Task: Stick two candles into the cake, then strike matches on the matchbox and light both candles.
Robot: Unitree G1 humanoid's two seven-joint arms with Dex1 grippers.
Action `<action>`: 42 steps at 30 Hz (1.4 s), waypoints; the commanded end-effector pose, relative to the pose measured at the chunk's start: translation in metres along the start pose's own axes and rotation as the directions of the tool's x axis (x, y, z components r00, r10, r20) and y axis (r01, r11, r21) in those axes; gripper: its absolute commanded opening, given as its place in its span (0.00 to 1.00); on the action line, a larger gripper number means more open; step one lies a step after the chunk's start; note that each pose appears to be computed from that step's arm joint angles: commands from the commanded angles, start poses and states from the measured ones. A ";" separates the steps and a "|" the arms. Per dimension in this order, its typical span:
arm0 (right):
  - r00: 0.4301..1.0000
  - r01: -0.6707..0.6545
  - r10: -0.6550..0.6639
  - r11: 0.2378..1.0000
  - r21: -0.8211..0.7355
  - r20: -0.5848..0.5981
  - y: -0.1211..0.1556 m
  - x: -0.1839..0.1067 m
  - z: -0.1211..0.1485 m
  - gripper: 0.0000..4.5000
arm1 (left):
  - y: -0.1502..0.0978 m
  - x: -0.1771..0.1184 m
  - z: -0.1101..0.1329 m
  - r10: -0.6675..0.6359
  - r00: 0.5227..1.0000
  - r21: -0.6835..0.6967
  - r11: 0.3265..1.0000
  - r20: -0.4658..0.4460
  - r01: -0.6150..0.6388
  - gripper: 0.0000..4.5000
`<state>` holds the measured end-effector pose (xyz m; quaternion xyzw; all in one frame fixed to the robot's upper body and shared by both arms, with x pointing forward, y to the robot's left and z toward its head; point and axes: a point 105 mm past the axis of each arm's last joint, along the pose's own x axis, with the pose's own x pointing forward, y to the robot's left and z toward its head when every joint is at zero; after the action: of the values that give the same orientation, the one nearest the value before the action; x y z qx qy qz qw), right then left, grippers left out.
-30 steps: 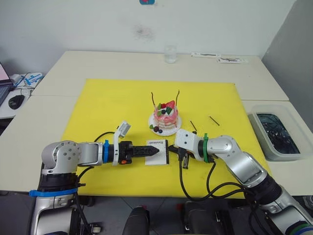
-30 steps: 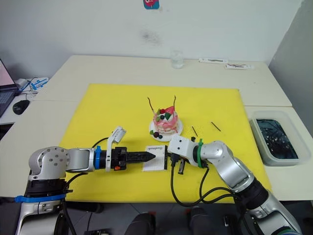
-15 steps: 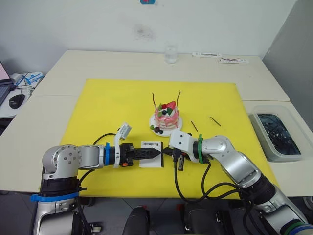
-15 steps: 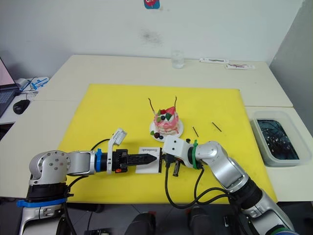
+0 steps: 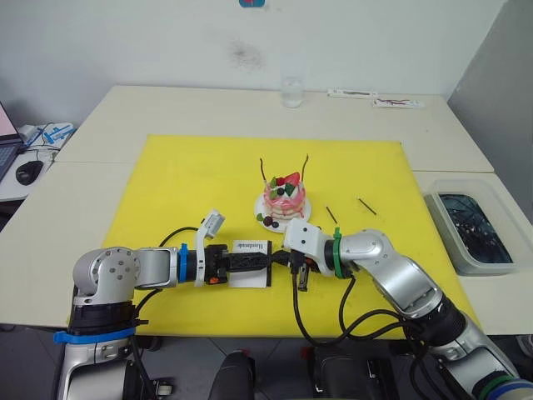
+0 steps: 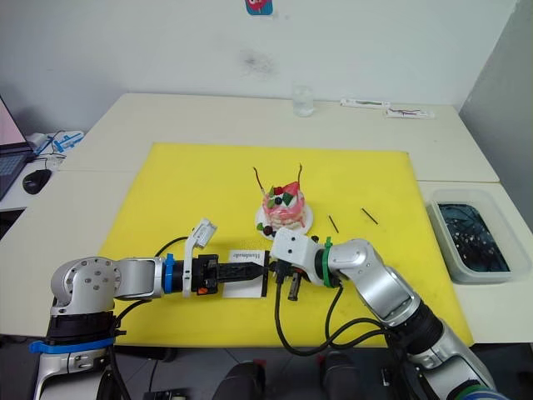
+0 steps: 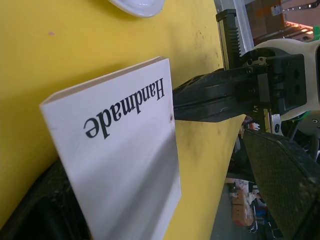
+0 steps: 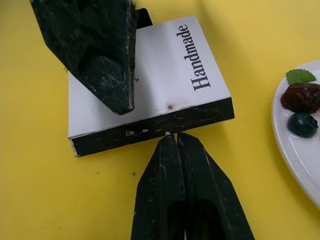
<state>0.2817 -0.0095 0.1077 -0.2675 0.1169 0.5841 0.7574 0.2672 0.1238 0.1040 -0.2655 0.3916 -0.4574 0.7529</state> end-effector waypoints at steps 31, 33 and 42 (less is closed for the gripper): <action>0.988 0.089 -0.091 0.996 0.018 0.124 -0.015 -0.017 0.031 0.00 | 0.011 -0.004 0.005 0.055 0.998 0.117 0.992 -0.034 -0.051 0.01; 0.983 0.105 -0.108 0.994 0.028 0.151 -0.016 -0.025 0.033 0.00 | 0.006 -0.007 0.011 0.036 0.999 0.159 0.987 -0.029 -0.031 0.01; 0.942 0.168 -0.178 0.984 0.059 0.285 -0.012 -0.068 0.039 0.00 | -0.029 -0.036 0.024 -0.054 0.998 0.384 0.921 -0.024 0.059 0.01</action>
<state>0.2749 -0.0432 0.1570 -0.1758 0.0349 0.5449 0.8191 0.2677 0.1429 0.1350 -0.1339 0.3247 -0.5255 0.7749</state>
